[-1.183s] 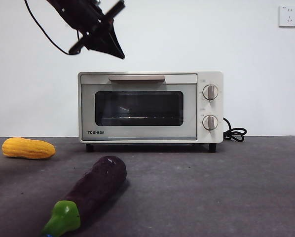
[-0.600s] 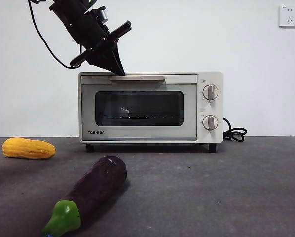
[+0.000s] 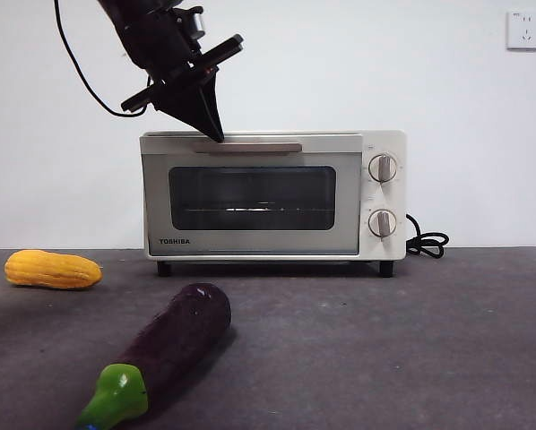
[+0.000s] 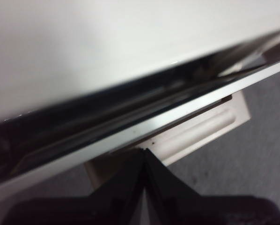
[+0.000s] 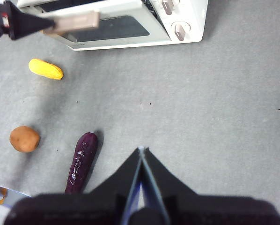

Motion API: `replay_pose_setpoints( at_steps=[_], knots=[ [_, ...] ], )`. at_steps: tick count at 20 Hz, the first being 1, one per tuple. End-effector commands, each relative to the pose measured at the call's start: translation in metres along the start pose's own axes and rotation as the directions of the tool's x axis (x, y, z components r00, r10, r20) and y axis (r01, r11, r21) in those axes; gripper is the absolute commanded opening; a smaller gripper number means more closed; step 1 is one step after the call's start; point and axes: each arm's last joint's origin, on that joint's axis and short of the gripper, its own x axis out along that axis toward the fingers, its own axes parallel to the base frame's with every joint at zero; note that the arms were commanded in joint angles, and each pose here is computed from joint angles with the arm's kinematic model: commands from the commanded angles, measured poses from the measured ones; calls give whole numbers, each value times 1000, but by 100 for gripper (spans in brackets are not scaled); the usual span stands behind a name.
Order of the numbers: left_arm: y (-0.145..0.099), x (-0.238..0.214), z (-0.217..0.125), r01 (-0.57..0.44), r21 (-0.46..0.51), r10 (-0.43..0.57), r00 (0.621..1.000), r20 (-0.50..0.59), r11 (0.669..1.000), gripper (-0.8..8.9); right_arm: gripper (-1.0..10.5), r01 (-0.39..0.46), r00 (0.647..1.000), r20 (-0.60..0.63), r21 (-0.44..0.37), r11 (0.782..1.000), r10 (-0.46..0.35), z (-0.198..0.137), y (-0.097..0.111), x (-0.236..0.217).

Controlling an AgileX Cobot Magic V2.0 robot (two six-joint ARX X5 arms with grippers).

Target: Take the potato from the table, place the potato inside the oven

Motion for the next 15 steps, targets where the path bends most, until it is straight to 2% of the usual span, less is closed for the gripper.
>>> replay_pose_setpoints(
  at_steps=[1,4,9,12,15],
  knots=[
    [2,25,-17,-94,60,102,985,-136,994,-6,1,-3,1000,5,-14,1000,3,1,1,-1],
    [-6,26,-23,-145,110,163,971,-177,983,-6,1,-3,1000,6,-19,1000,3,1,1,-1],
    [-17,27,-29,-130,136,159,961,-228,982,-6,1,-3,1000,-7,-25,1000,3,0,1,-1],
    [-24,28,-32,-163,162,199,950,-241,973,-6,1,-3,999,-37,-46,999,1,-4,0,-1],
    [-27,29,-34,-158,169,197,948,-250,973,-7,1,-3,999,-44,-48,999,1,-4,0,-1]
  ],
)
